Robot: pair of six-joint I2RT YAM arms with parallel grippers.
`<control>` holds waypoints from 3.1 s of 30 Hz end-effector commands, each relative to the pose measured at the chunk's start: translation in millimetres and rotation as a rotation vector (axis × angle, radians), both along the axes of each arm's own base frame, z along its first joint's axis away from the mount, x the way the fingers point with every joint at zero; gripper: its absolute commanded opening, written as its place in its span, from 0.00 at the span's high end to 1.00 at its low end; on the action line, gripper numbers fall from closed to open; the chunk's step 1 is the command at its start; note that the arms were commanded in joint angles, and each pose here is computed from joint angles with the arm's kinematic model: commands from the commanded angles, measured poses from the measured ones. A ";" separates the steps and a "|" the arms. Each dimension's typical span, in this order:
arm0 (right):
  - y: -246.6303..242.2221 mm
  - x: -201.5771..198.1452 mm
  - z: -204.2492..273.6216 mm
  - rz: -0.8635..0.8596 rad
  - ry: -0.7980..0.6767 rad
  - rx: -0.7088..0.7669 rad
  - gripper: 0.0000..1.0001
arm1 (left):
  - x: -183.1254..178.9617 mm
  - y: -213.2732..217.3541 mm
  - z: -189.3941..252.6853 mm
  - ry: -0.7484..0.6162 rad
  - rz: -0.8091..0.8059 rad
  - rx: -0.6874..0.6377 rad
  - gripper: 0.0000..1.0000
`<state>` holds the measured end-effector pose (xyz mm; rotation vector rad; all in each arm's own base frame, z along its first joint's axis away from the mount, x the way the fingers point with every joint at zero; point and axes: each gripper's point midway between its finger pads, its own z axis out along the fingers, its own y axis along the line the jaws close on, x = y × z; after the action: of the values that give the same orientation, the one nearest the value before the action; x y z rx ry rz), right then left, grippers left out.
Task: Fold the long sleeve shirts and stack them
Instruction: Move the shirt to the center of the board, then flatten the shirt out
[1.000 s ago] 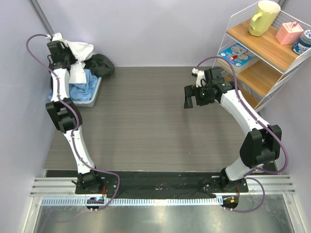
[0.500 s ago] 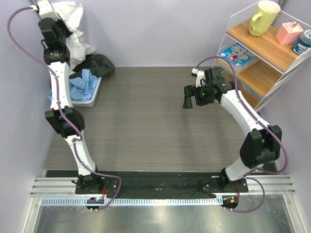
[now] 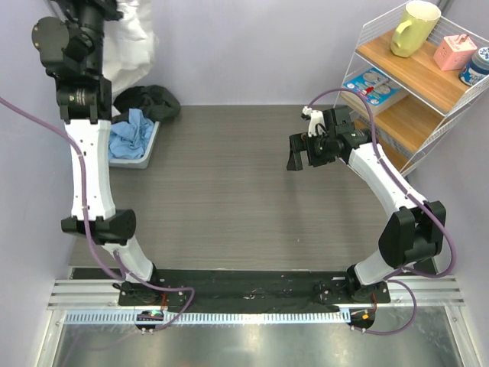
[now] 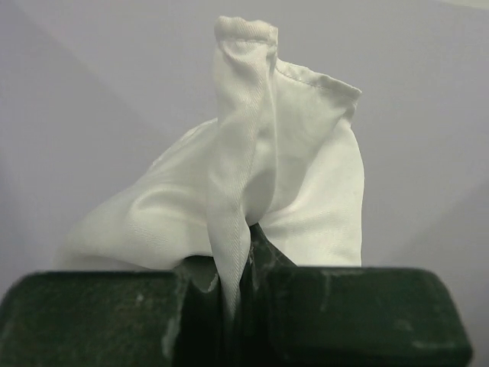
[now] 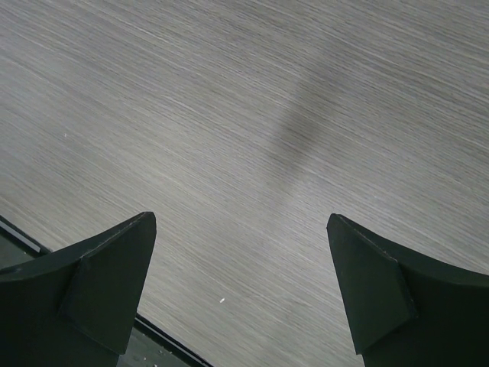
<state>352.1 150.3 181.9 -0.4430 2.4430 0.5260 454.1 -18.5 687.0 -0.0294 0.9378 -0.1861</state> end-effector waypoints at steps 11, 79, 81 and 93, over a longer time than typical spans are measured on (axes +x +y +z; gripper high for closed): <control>-5.2 0.8 35.9 0.054 -0.104 0.048 0.00 | -74.2 -135.3 -98.6 0.307 -0.529 0.072 1.00; 61.1 36.9 -180.7 -0.025 0.258 -0.090 0.73 | -142.9 -77.1 -602.6 1.505 -0.409 1.171 0.59; 50.3 43.9 -174.0 -0.049 0.231 -0.120 0.99 | -151.8 -63.5 -587.9 1.508 -0.387 1.152 0.83; -16.1 127.9 -87.4 -0.057 0.012 -0.229 0.99 | -309.6 51.8 -601.6 1.702 -0.632 1.454 1.00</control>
<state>451.6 133.9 61.5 -0.3493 2.6229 0.3125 221.4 14.2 126.6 1.2472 2.4811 0.1147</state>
